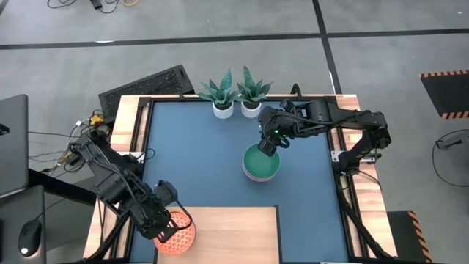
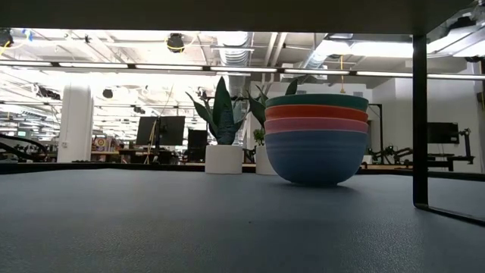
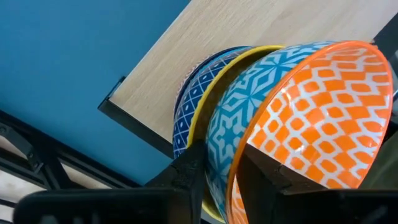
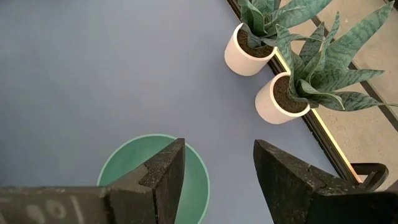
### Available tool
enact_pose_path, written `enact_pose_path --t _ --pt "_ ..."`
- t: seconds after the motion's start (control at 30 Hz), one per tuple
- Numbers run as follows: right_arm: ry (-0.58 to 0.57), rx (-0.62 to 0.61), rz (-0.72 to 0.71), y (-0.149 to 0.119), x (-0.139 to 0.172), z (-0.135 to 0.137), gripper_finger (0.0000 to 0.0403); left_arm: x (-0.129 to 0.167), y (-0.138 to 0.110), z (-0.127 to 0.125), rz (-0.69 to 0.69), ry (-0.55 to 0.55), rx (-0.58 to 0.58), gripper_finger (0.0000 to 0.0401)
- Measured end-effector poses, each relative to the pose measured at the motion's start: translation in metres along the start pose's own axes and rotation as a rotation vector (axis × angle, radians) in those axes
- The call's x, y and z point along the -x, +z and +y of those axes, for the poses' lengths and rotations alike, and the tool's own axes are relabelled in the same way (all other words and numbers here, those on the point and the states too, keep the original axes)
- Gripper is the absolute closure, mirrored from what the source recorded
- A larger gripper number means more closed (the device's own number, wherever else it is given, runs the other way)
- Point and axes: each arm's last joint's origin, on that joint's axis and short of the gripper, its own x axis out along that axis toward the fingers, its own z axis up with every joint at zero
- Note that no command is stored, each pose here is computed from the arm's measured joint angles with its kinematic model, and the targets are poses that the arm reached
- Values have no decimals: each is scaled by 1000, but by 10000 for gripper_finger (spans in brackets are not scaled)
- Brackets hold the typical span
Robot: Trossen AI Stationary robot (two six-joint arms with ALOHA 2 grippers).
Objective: Place and stack bowls onto a shelf
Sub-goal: Stack the orange and white bowl on top of the yellow and white bowl on the shelf
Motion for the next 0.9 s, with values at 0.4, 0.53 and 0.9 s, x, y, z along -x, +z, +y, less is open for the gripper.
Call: enact_pose_path --t 0.4,0.53,0.9 --pt "0 0 0 0 0 0 187 21 -8 14 32 -24 91 327" --pt "0 1 0 0 0 0 187 21 -8 14 27 -26 75 327" --pt "0 8 0 0 0 0 187 21 -8 12 -24 -46 11 322"
